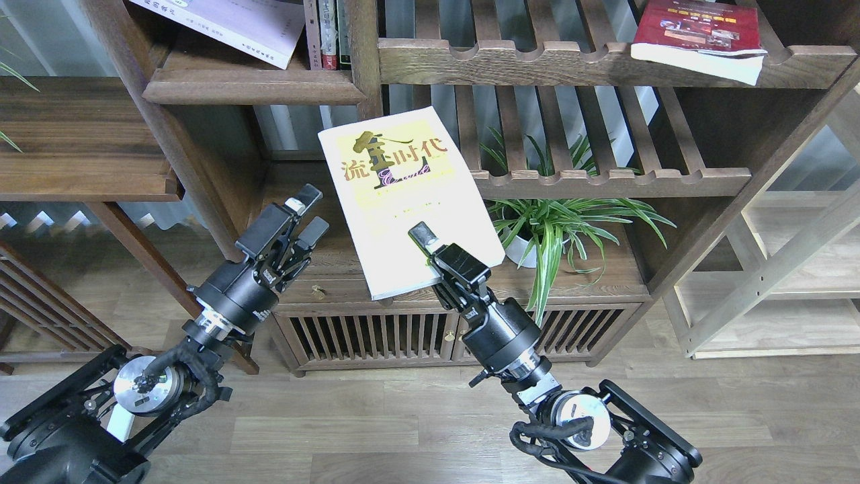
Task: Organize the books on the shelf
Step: 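Lower the white book and grasp its edge with the left gripper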
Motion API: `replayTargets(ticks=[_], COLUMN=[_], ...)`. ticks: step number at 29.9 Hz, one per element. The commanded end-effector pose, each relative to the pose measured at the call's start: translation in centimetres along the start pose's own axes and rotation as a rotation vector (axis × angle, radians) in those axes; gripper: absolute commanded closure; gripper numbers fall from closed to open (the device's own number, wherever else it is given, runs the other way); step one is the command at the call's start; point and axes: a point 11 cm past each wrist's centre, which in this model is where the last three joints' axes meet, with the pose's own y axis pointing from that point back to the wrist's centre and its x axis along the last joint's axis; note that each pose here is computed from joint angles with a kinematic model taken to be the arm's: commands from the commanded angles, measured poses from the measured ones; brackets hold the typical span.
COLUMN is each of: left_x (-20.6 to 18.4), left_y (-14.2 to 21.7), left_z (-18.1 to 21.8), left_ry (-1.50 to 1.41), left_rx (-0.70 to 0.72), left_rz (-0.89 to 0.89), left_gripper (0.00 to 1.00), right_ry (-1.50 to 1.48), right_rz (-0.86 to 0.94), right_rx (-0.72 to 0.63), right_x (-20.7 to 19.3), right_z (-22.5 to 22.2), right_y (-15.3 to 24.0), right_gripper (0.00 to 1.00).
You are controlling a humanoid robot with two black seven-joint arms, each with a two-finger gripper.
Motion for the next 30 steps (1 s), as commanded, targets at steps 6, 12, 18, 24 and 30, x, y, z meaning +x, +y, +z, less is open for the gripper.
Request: replayTargets(ticks=[6,12,18,24,30], left_x=[-0.6,-0.1,0.7,0.9,0.7], left_y=[-0.8,-1.3,-0.8,0.8,2.1], left_z=[0.1,-1.6,-2.4,-2.6,-2.8], left_ry=[-0.009,-0.007,0.033,0.053,0.085], left_rx=[0.007,0.075,0.101,0.193,0.264], left_rz=[-0.020,-0.003,0.029,0.056,0.082], left_gripper=[0.03,0.06,0.08,0.09,0.13], right_ry=[-0.005,-0.015,-0.013,-0.010,-0.017], right_rz=[0.013,0.028,0.044,0.047,0.056], right_rx=[-0.022,-0.049,-0.078,-0.087,-0.117], right_x=[0.4,0.8,1.2,1.3,1.5], right_z=[0.8,1.9,3.0,3.1,3.9], right_y=[0.3,0.8,1.4,1.4,1.7], right_gripper=[0.98,0.98,0.98,0.97,0.97])
